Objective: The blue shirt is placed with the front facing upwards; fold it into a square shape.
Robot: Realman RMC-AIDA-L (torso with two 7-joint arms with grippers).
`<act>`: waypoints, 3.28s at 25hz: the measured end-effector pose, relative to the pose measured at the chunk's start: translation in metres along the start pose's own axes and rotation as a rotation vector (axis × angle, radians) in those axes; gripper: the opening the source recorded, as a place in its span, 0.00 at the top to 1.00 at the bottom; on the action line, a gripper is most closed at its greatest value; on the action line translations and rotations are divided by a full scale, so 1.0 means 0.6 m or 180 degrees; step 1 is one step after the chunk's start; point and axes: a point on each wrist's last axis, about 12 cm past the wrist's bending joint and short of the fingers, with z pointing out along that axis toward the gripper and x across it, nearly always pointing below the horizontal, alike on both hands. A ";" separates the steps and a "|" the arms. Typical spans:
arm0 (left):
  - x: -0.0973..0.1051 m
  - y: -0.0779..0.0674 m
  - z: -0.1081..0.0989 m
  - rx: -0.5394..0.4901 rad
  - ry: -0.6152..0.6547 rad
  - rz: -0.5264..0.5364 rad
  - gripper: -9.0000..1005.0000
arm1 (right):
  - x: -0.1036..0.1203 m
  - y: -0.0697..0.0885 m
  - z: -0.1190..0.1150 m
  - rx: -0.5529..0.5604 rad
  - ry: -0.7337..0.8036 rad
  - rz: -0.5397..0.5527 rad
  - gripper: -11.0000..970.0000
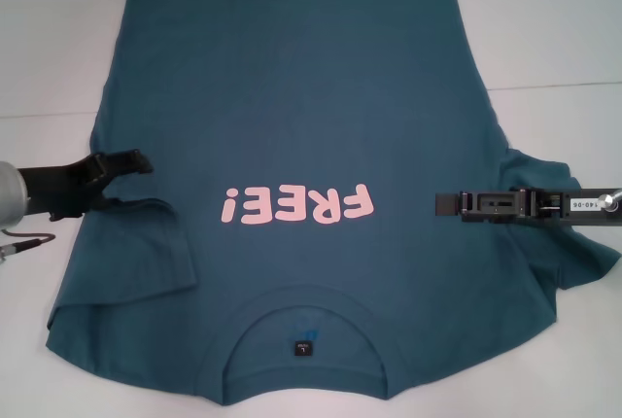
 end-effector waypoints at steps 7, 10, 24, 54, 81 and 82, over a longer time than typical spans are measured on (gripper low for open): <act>-0.002 0.001 0.010 -0.0095 -0.0133 0.0072 0.07 | -0.001 -0.001 -0.001 0.0009 -0.0007 0.0010 0.03; -0.002 0.003 0.013 -0.0162 -0.0187 0.0116 0.07 | -0.001 -0.001 -0.001 0.0009 -0.0007 0.0012 0.03; 0.006 -0.002 0.032 -0.0222 -0.0121 0.0189 0.07 | -0.001 -0.001 -0.002 0.0013 -0.0008 0.0015 0.03; 0.006 -0.009 0.018 0.0142 -0.0166 0.0109 0.07 | -0.002 -0.003 -0.003 0.0034 -0.0021 0.0025 0.03; 0.009 -0.063 0.061 0.0154 -0.0244 0.0256 0.07 | 0.000 -0.004 -0.003 0.0044 -0.0025 0.0031 0.03; 0.009 -0.067 0.062 0.0177 -0.0249 0.0277 0.07 | 0.000 -0.004 -0.003 0.0044 -0.0026 0.0031 0.03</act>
